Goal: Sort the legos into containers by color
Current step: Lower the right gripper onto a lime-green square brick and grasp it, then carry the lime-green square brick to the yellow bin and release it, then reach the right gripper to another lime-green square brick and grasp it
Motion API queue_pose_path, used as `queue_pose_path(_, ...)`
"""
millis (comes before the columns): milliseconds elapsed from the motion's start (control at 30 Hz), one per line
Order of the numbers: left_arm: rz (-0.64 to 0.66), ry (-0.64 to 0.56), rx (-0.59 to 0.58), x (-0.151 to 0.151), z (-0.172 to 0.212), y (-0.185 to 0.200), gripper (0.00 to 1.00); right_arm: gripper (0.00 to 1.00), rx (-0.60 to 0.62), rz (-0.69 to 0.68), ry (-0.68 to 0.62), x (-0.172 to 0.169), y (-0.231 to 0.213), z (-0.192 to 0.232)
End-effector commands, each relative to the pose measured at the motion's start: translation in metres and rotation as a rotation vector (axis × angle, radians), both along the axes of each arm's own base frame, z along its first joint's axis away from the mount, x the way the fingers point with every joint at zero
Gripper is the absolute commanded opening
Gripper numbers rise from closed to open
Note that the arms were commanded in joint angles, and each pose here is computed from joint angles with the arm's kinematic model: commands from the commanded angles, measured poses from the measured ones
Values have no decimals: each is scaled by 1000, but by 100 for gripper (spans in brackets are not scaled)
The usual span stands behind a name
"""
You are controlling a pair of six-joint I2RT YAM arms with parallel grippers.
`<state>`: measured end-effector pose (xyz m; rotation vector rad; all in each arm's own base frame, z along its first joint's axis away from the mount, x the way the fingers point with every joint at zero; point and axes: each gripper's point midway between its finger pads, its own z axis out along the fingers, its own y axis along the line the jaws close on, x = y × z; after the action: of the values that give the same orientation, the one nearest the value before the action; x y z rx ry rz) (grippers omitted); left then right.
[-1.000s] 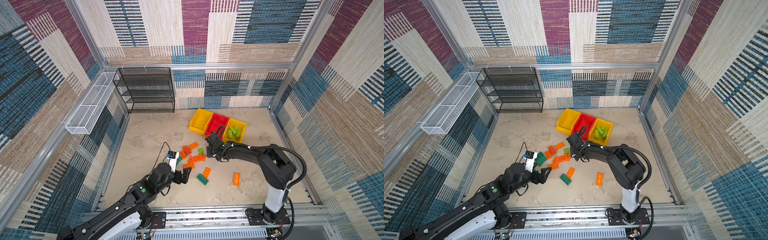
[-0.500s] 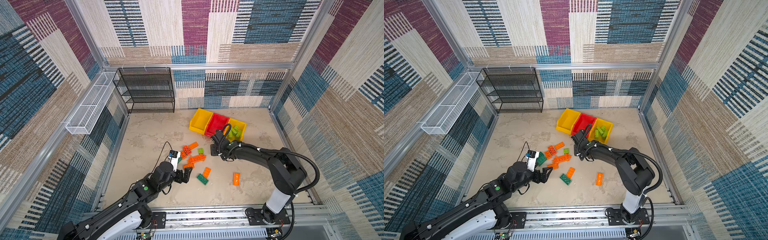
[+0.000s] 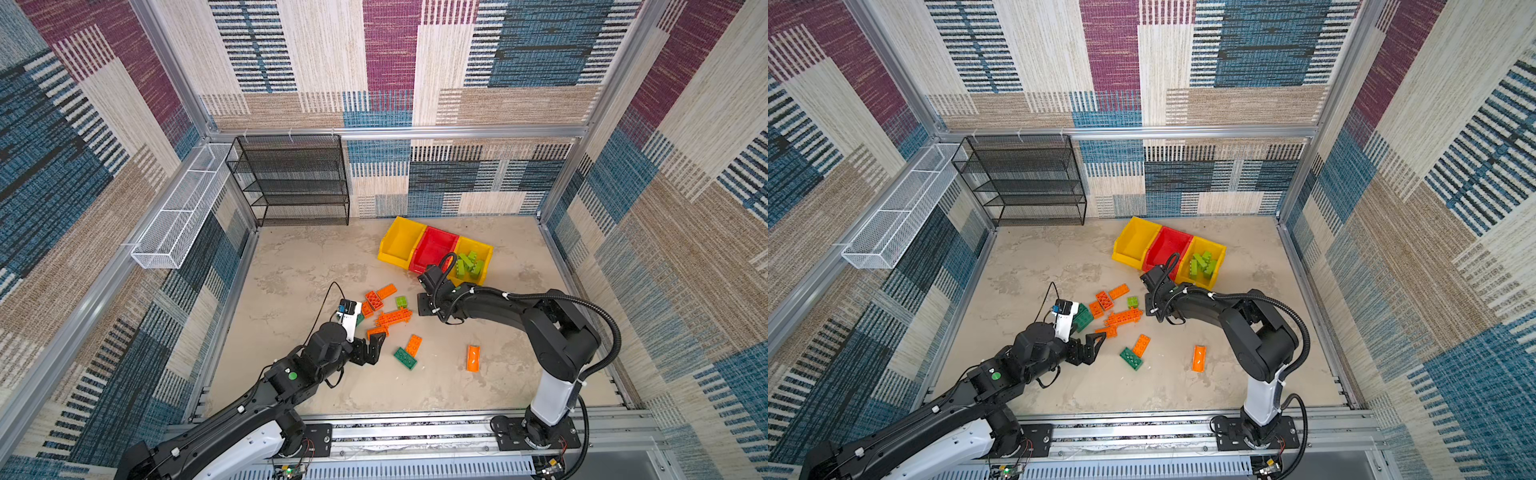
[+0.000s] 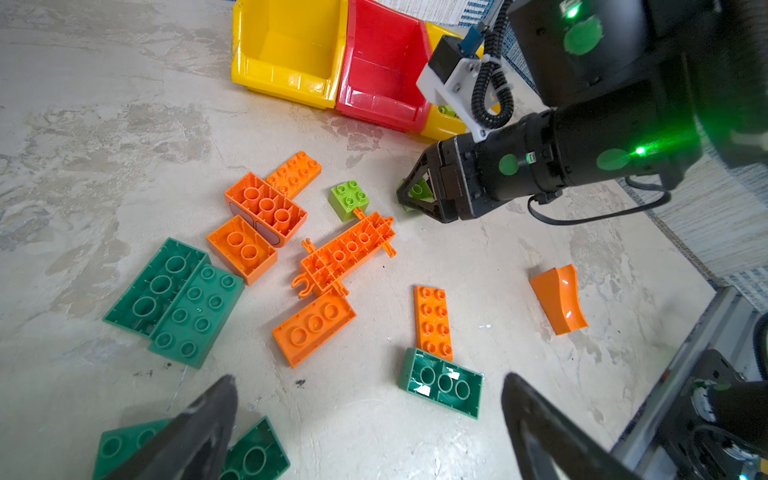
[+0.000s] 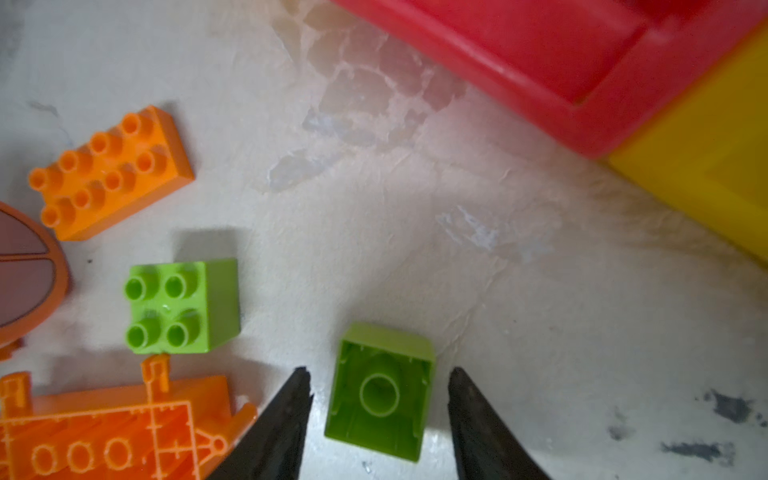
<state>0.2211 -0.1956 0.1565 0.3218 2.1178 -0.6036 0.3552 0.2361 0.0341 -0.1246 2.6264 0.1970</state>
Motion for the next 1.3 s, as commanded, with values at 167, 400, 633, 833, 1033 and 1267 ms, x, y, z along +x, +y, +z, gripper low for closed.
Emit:
queue_pose_path(167, -24, -19, -1, 5, 6, -9, 99, 32, -1, -11, -43, 6, -2, 12)
queue_pose_path(400, -61, -31, 21, 14, 13, -23, 99, 32, -4, -90, -170, 40, -49, 69)
queue_pose_path(633, -142, -29, 13, 32, 25, -59, 99, 33, -35, -185, -251, 85, -117, 96)
queue_pose_path(833, -194, -1, -18, 45, 28, -89, 99, 36, -39, -212, -247, 118, -144, 84)
queue_pose_path(1033, -188, 14, -7, 48, 26, -90, 99, 67, -45, -200, -249, 136, -143, 80)
queue_pose_path(1267, -145, -2, 13, 36, 25, -66, 99, 73, 51, -135, -294, 116, -105, 114)
